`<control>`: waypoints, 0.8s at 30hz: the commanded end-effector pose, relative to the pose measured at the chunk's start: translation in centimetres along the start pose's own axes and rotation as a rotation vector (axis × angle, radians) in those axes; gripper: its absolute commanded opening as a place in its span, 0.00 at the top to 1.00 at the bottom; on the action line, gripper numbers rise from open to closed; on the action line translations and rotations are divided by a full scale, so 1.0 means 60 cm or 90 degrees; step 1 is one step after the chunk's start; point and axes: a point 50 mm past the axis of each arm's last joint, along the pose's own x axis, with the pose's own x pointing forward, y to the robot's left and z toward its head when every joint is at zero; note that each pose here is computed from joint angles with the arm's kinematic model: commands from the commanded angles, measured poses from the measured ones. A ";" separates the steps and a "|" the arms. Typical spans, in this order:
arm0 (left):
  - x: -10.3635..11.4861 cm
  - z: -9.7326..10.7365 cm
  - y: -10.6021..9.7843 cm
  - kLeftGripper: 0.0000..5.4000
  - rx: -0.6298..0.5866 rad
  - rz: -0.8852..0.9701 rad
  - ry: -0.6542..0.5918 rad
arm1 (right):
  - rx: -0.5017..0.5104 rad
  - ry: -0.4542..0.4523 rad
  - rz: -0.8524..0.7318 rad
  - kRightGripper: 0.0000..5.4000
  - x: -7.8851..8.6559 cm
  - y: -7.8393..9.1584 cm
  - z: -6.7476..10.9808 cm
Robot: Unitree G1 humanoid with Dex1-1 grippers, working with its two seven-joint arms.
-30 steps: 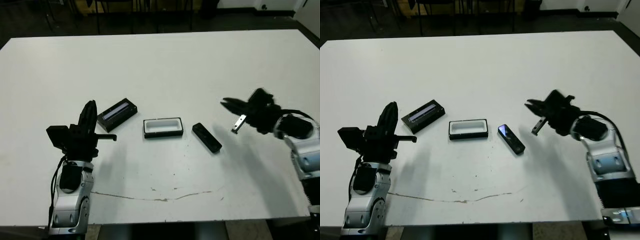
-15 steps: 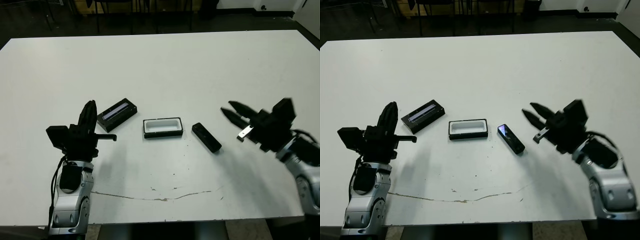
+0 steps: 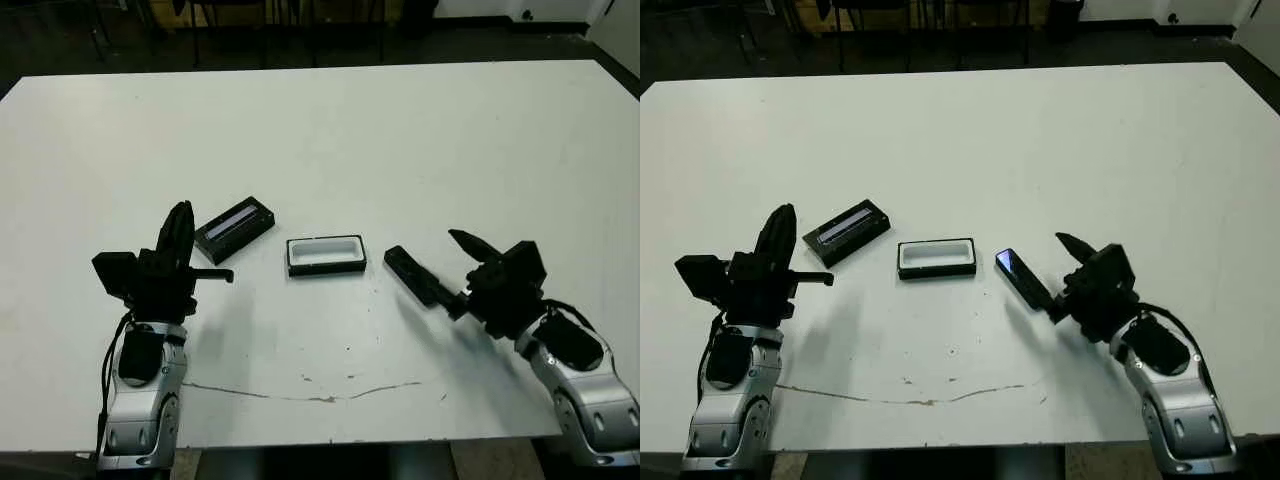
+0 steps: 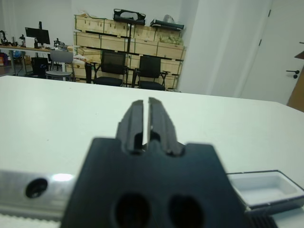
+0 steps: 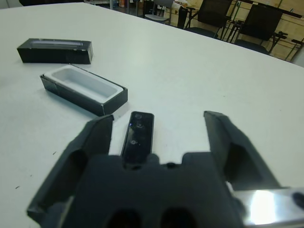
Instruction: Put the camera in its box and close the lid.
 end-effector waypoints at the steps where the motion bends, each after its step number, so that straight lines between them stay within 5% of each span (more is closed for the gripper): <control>1: -0.004 -0.008 0.006 1.00 0.006 0.009 0.024 | 0.012 0.022 0.002 0.11 -0.004 0.007 -0.011; 4: -0.004 -0.007 0.006 1.00 0.004 0.009 0.026 | 0.030 0.036 0.002 0.01 -0.006 0.008 -0.016; 24: -0.005 -0.007 0.006 1.00 0.000 0.006 0.026 | 0.030 0.085 -0.004 0.00 -0.013 0.028 -0.076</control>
